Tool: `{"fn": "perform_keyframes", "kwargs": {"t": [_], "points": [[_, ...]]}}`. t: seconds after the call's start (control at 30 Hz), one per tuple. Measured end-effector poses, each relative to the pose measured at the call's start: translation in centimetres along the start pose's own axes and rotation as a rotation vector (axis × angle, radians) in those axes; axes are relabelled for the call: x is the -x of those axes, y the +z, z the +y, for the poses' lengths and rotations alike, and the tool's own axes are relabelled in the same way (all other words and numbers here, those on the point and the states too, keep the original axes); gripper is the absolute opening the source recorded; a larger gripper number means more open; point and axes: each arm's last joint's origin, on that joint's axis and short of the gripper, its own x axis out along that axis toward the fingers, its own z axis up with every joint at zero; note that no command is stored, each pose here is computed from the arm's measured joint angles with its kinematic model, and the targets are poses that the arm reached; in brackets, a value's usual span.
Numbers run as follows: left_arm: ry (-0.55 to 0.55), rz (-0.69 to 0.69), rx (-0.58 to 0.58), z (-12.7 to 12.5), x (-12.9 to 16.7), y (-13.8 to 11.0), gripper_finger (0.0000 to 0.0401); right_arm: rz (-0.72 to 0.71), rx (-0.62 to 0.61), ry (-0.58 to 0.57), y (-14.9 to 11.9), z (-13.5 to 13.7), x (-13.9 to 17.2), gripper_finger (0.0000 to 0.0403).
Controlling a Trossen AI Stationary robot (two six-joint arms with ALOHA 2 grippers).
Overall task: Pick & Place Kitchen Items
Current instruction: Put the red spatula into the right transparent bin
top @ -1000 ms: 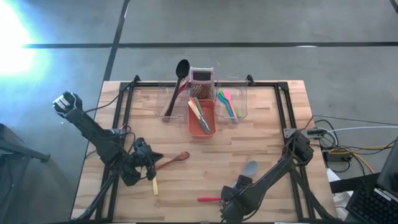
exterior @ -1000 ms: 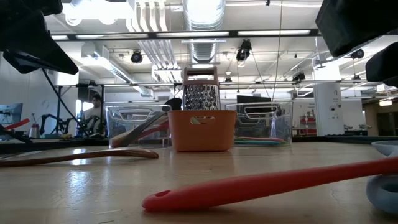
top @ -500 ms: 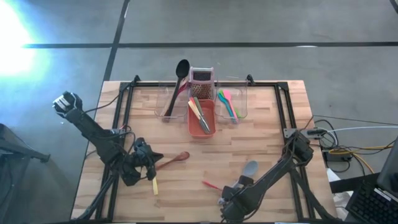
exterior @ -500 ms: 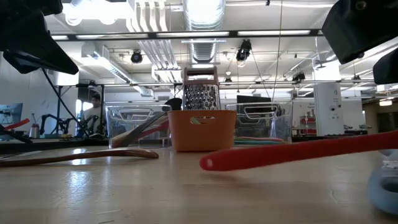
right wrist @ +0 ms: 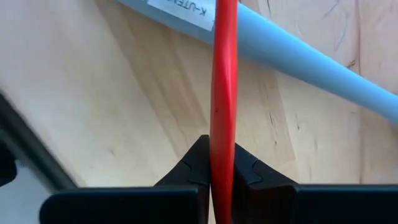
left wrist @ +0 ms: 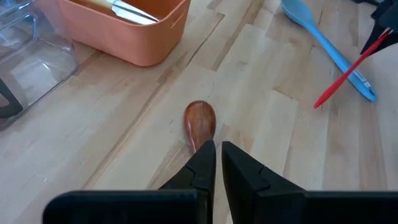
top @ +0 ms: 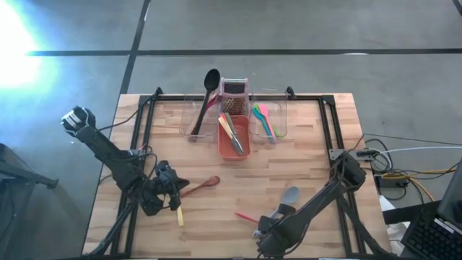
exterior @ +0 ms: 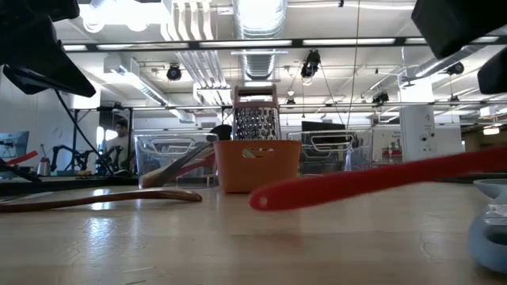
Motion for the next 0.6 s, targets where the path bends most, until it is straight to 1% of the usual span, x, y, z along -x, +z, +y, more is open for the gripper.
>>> {"fn": "perform_keyframes", "kwargs": {"t": [0.13,0.23,0.3,0.43,0.53,0.6], "points": [[-0.003,0.005,0.001,0.0,0.0,0.0,0.0030,-0.014,0.005,0.025,-0.1,-0.1,1.1,0.0011],[-0.037,0.054,-0.025,-0.2,0.1,0.1,0.0027,-0.021,0.006,0.036,-0.2,-0.2,1.6,0.0011],[-0.075,0.078,-0.065,-0.7,0.3,0.5,0.0027,-0.025,0.013,0.045,-0.2,-0.2,2.0,0.0011],[-0.180,0.099,-0.193,-1.8,0.7,1.5,0.0033,-0.037,0.046,0.065,-0.1,-0.1,2.8,0.0011],[-0.251,0.116,-0.259,-2.4,1.0,2.4,0.0046,-0.041,0.065,0.076,0.2,0.0,3.3,0.0011],[-0.270,0.121,-0.290,-2.6,0.9,3.1,0.0062,-0.040,0.076,0.070,0.4,-0.1,3.7,0.0011]]}}
